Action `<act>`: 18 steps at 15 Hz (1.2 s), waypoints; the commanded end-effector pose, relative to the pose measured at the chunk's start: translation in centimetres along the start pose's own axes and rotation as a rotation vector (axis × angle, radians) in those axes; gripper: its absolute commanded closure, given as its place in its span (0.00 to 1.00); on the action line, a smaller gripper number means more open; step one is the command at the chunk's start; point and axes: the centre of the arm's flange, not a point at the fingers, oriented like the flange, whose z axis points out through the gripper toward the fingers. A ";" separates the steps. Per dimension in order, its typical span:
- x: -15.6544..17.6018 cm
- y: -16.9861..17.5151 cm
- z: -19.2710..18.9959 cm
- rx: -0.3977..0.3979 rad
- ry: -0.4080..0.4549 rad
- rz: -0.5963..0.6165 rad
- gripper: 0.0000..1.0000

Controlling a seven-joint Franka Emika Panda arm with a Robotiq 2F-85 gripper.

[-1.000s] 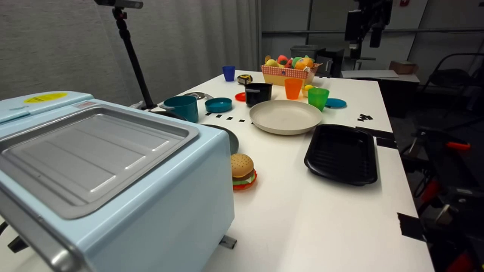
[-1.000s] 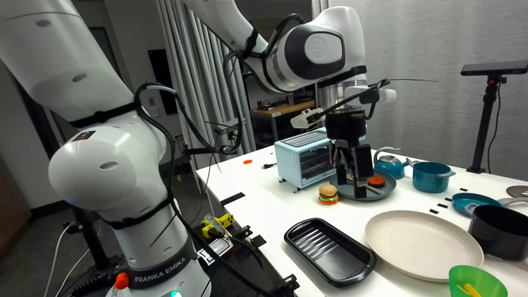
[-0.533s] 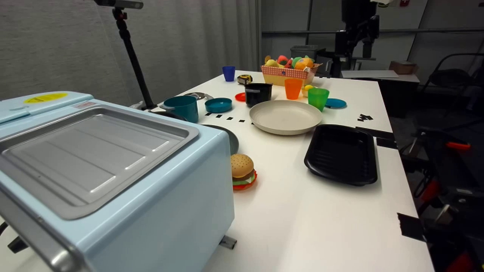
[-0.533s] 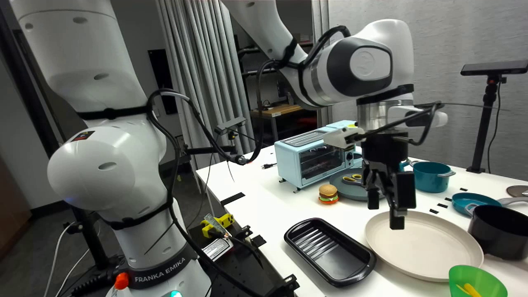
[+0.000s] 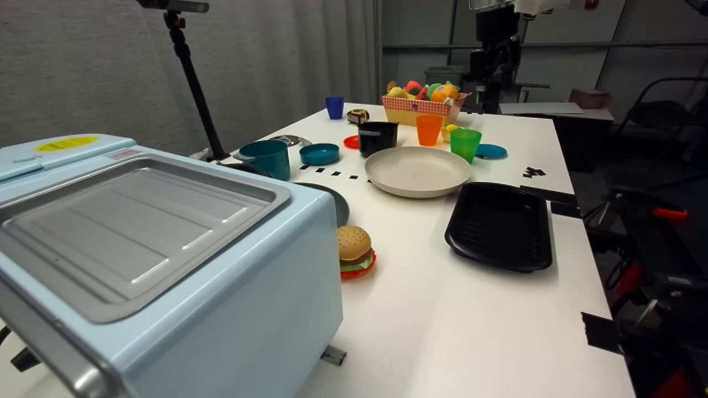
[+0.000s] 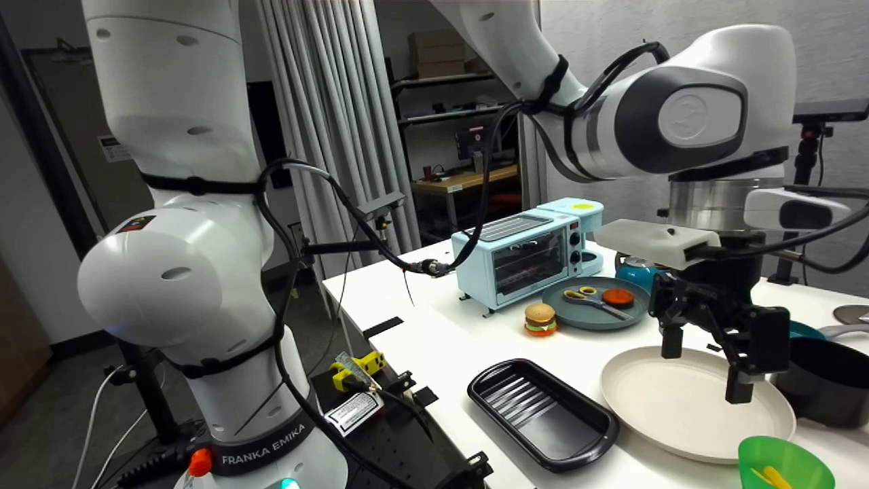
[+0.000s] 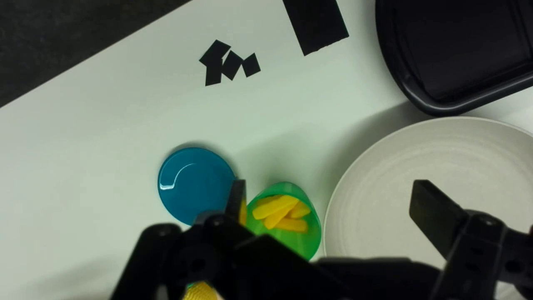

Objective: Pour the contents of the green cup onto the plate

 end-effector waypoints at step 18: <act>4.0 2.0 4.2 -0.026 -0.074 -0.116 0.00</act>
